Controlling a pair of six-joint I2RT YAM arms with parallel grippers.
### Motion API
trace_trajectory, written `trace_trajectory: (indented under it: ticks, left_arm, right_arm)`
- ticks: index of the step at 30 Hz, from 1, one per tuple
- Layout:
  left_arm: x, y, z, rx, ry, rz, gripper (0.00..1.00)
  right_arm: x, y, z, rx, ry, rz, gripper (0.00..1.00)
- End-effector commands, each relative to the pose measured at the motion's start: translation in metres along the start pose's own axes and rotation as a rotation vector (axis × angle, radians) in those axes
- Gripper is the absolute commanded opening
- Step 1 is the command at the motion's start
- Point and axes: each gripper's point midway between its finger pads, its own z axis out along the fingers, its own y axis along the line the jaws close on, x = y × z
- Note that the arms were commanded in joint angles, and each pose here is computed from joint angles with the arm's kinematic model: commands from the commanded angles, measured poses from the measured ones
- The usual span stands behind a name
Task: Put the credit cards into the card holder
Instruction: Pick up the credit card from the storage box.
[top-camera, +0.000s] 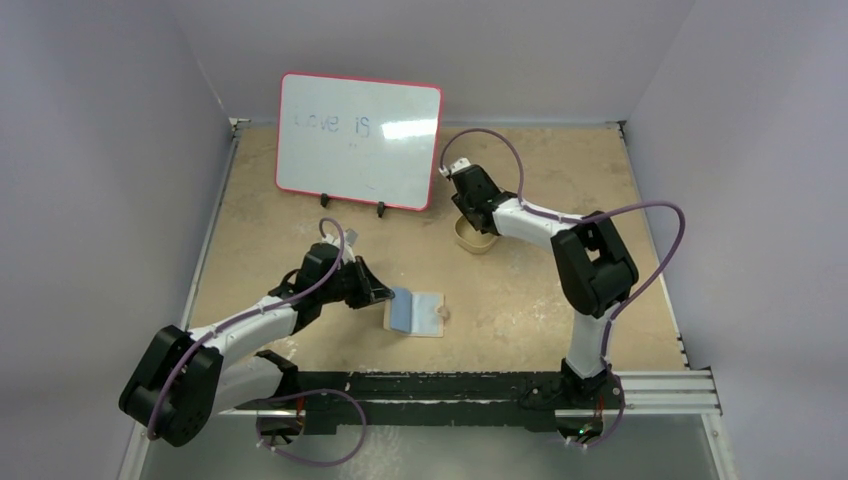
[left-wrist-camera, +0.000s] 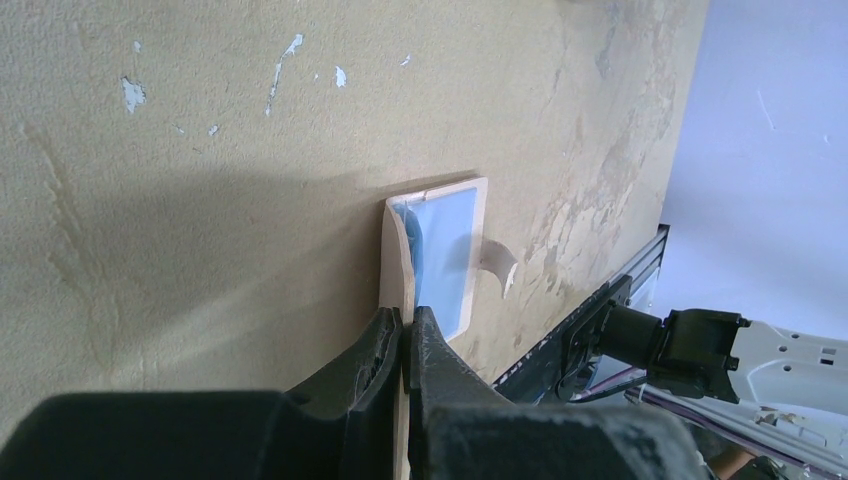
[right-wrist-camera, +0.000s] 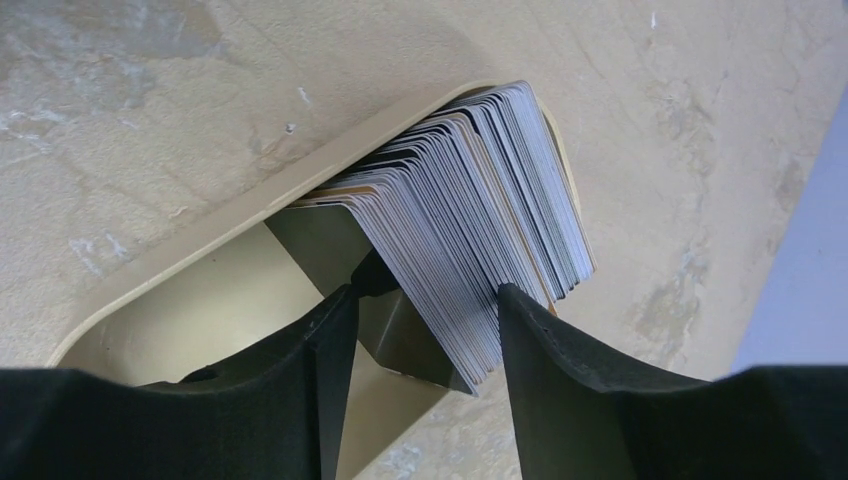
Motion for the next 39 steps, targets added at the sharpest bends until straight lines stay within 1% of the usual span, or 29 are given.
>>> trace_trajectory:
  ticks: [1,5,11,18,21,35,39]
  left_arm:
    - [-0.0046,-0.0109,0.0004,0.05,-0.021,0.02,0.0]
    - [-0.0045,-0.0108,-0.0001,0.049,-0.02,0.021,0.0]
    - [-0.0037,-0.0084,-0.001,0.043,-0.025,0.017,0.0]
    - [-0.0054,-0.0101,-0.0005,0.041,-0.024,0.022,0.0]
    - [-0.005,-0.0091,0.0003,0.037,-0.021,0.021,0.0]
    - [-0.0051,-0.0081,0.0007,0.033,-0.022,0.019,0.0]
    - [-0.006,-0.0086,0.0009,0.032,-0.024,0.02,0.0]
  right_arm:
    - [-0.0276,-0.0311,-0.0108,0.11,-0.054,0.049,0.54]
    - [-0.0282,-0.0322,-0.014,0.105,-0.048,0.059,0.5]
    - [-0.0236,-0.0291,-0.0123,0.101,-0.032,0.072,0.5]
    - [-0.0288,-0.0278,-0.0145,0.08,-0.046,0.085,0.39]
    - [-0.0295,-0.028,-0.0151,0.077,-0.045,0.081,0.36]
    - [-0.0303,-0.0283,-0.0164,0.073,-0.039,0.083,0.35]
    - [-0.0294,-0.0283,-0.0175,0.07,-0.03,0.082,0.37]
